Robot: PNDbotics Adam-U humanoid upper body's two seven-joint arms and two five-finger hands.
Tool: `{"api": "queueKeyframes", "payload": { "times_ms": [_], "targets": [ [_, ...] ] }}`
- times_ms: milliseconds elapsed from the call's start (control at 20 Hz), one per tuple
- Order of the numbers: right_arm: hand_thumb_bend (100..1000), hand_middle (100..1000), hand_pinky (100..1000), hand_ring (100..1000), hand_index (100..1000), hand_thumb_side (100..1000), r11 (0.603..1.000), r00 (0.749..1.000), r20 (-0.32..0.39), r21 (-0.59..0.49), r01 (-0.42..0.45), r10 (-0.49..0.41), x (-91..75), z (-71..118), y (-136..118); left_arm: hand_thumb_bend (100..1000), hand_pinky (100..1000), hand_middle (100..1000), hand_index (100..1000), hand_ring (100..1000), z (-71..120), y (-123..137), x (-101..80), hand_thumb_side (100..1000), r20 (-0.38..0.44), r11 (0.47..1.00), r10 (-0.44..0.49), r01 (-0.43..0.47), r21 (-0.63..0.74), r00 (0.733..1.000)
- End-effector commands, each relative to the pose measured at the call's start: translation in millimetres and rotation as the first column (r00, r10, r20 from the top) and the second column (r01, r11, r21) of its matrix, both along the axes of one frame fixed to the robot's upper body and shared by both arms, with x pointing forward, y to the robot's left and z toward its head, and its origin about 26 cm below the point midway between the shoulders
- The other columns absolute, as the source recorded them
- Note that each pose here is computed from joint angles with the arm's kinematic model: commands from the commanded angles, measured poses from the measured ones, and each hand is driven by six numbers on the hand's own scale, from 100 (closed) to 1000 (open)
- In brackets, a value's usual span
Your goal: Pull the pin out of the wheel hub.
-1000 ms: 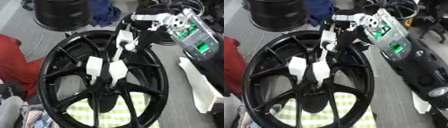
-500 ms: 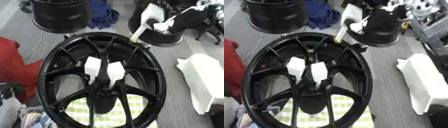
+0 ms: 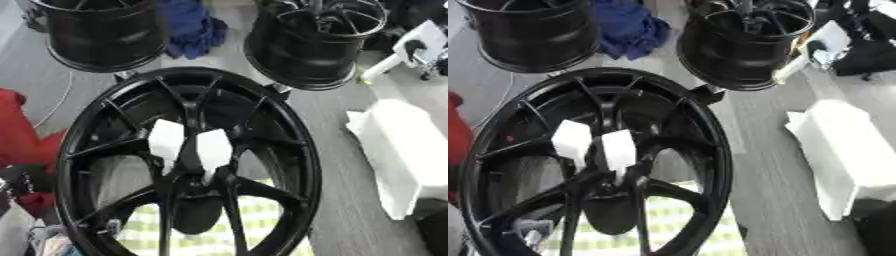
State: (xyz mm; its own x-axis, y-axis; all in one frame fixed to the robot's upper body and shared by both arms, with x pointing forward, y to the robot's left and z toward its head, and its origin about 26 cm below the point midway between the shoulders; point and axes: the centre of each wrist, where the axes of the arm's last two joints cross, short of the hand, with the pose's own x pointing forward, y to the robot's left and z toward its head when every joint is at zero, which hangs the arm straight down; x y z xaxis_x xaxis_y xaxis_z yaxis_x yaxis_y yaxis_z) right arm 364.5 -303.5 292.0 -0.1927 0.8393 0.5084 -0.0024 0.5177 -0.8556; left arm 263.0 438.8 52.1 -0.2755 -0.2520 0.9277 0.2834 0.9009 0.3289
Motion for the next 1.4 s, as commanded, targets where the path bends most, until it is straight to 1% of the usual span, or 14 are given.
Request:
{"api": "queueKeyframes", "payload": {
  "times_ms": [50, 100, 200, 250, 350, 400, 500, 650, 850, 900, 950, 1050, 1150, 1400],
  "targets": [
    [122, 483, 555, 568, 626, 221, 0.997, 0.993, 0.091, 0.026, 0.073, -0.075, -9.0, 6.9, -21.7, 100, 694, 619, 782, 669, 12.5, 5.0, 1.3, 871, 0.029, 0.999, -0.005, 0.004, 0.04, 1.0],
    [336, 833, 784, 845, 905, 564, 0.994, 0.991, 0.09, 0.047, 0.098, -0.102, -9.6, 0.5, -28.5, 100, 694, 620, 781, 671, 11.2, 5.9, 0.2, 872, 0.031, 0.999, 0.001, -0.002, 0.036, 1.0],
    [326, 826, 769, 834, 903, 569, 0.977, 0.981, 0.046, 0.102, 0.185, -0.191, -6.8, -21.9, -43.6, 100, 694, 620, 782, 671, 9.3, 8.5, -1.7, 873, 0.046, 1.0, 0.019, -0.02, 0.022, 0.999],
    [321, 813, 762, 822, 896, 570, 0.962, 0.97, 0.012, 0.13, 0.238, -0.242, -5.2, -35.8, -51.5, 100, 694, 620, 781, 672, 8.1, 9.1, -2.3, 873, 0.046, 1.0, 0.023, -0.024, 0.02, 0.999],
    [315, 808, 753, 815, 890, 566, 0.921, 0.938, -0.064, 0.173, 0.348, -0.342, -4.1, -65.6, -66.3, 100, 694, 620, 781, 672, 6.4, 6.3, -0.5, 872, 0.044, 1.0, 0.012, -0.013, 0.022, 0.999],
    [307, 801, 748, 809, 888, 566, 0.9, 0.92, -0.086, 0.191, 0.392, -0.382, -6.5, -76.7, -70.7, 100, 694, 620, 781, 672, 6.1, 4.6, 0.8, 871, 0.044, 1.0, 0.005, -0.006, 0.023, 0.999],
    [297, 791, 738, 801, 880, 561, 0.863, 0.892, -0.098, 0.225, 0.452, -0.441, -15.8, -91.4, -75.0, 100, 694, 620, 781, 672, 5.9, 2.1, 2.7, 870, 0.044, 1.0, -0.005, 0.004, 0.024, 0.999],
    [270, 775, 718, 788, 875, 544, 0.828, 0.88, -0.076, 0.31, 0.468, -0.47, -34.3, -108.4, -79.0, 100, 694, 620, 781, 673, 6.0, -0.3, 4.8, 869, 0.045, 1.0, -0.015, 0.014, 0.025, 0.999],
    [244, 762, 703, 774, 871, 526, 0.822, 0.904, -0.053, 0.396, 0.41, -0.425, -53.5, -135.3, -59.1, 100, 694, 620, 781, 673, 5.6, -2.7, 6.1, 871, 0.041, 0.999, -0.024, 0.023, 0.025, 0.999],
    [272, 756, 698, 767, 869, 498, 0.819, 0.91, -0.051, 0.418, 0.393, -0.41, -57.9, -142.7, -52.7, 100, 694, 620, 781, 673, 5.5, -3.0, 6.1, 870, 0.039, 0.999, -0.025, 0.024, 0.026, 0.999],
    [235, 752, 695, 763, 867, 522, 0.816, 0.917, -0.05, 0.439, 0.375, -0.395, -62.3, -150.1, -45.7, 100, 694, 620, 781, 673, 5.7, -3.3, 6.3, 870, 0.038, 0.999, -0.026, 0.025, 0.026, 0.999],
    [234, 751, 693, 761, 867, 521, 0.805, 0.929, -0.046, 0.485, 0.341, -0.366, -69.4, -162.8, -32.4, 100, 694, 620, 781, 674, 6.5, -4.2, 7.0, 869, 0.038, 0.999, -0.03, 0.029, 0.026, 0.999],
    [231, 744, 689, 756, 862, 520, 0.794, 0.939, -0.039, 0.522, 0.312, -0.343, -70.1, -172.3, -22.9, 100, 694, 620, 781, 673, 6.5, -4.8, 7.2, 870, 0.037, 0.999, -0.031, 0.03, 0.025, 0.999],
    [229, 717, 680, 743, 851, 515, 0.765, 0.955, -0.027, 0.593, 0.252, -0.294, -63.9, -193.6, -4.1, 100, 694, 620, 781, 672, 6.3, -5.0, 7.9, 870, 0.038, 0.999, -0.031, 0.03, 0.023, 0.999]
  ]
}}
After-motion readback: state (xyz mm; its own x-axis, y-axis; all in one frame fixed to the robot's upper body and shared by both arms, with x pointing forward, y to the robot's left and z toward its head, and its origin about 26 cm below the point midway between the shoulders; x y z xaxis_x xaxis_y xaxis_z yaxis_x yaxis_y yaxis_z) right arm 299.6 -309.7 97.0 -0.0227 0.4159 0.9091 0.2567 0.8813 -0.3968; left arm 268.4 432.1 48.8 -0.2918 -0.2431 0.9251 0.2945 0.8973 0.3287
